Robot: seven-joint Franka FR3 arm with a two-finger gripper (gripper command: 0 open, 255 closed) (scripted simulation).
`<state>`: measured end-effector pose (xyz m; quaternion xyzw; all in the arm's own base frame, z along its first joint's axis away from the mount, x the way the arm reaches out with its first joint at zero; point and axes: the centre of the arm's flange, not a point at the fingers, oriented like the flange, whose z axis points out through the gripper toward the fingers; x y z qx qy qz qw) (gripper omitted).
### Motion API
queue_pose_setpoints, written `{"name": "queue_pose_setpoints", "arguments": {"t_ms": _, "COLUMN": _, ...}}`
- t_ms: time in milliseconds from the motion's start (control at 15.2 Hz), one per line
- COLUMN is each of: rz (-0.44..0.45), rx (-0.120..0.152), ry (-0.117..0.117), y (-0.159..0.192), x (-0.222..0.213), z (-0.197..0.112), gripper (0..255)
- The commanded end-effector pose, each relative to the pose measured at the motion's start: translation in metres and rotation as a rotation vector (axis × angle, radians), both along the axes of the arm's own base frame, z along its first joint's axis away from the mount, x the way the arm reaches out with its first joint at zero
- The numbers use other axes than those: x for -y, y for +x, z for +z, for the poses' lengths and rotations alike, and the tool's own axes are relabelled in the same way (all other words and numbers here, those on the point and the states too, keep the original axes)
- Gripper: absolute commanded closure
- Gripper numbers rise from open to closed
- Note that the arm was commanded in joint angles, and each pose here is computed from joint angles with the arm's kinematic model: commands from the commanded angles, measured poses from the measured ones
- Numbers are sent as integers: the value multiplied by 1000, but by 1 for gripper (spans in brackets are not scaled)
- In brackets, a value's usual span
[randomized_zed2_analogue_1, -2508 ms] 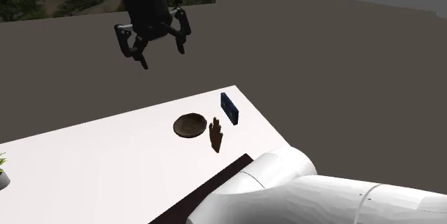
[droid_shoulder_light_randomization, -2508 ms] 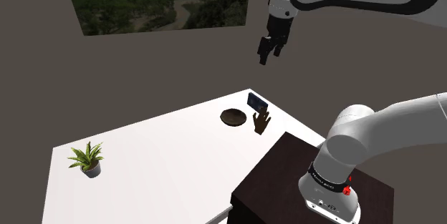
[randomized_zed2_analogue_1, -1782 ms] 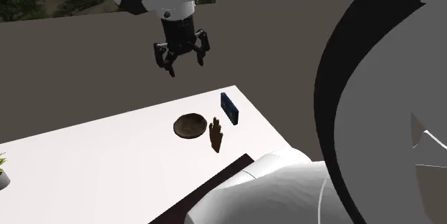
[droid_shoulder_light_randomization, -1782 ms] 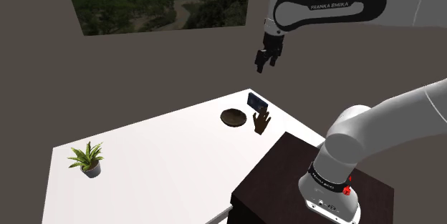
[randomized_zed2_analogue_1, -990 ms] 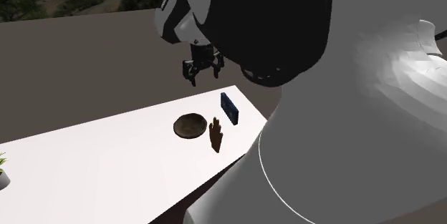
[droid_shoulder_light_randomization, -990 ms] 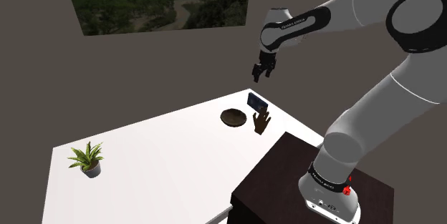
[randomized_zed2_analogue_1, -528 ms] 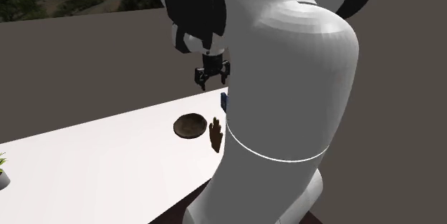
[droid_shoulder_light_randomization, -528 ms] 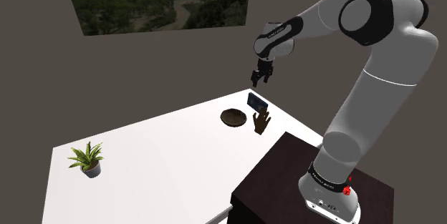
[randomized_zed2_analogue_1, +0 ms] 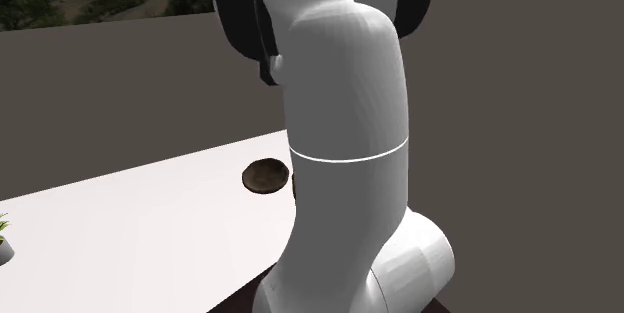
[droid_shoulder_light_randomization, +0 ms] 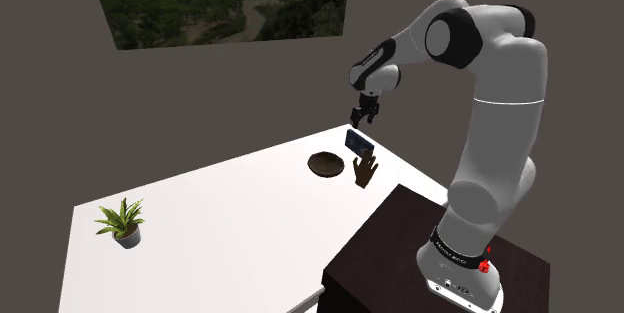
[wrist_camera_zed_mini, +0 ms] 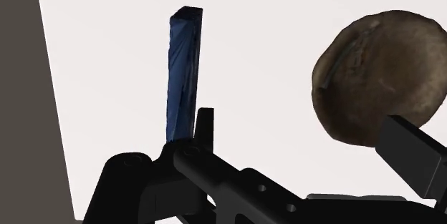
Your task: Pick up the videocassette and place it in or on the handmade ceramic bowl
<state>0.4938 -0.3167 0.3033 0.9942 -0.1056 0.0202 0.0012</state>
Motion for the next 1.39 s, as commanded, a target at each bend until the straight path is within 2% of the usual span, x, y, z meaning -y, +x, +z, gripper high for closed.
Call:
{"name": "queue_pose_setpoints", "arguments": {"t_ms": 0, "rz": -9, "rx": -3, "ry": 8, "y": 7, "x": 17, "z": -23, "gripper": 0}}
{"name": "queue_pose_setpoints", "arguments": {"t_ms": 594, "rz": -50, "rx": -20, "ry": 45, "y": 39, "x": 93, "z": -112, "gripper": 0}}
{"name": "queue_pose_setpoints", "arguments": {"t_ms": 1056, "rz": -50, "rx": -20, "ry": 45, "y": 40, "x": 92, "z": -149, "gripper": 0}}
{"name": "queue_pose_setpoints", "arguments": {"t_ms": 1320, "rz": -50, "rx": -20, "ry": 45, "y": 40, "x": 92, "z": -152, "gripper": 0}}
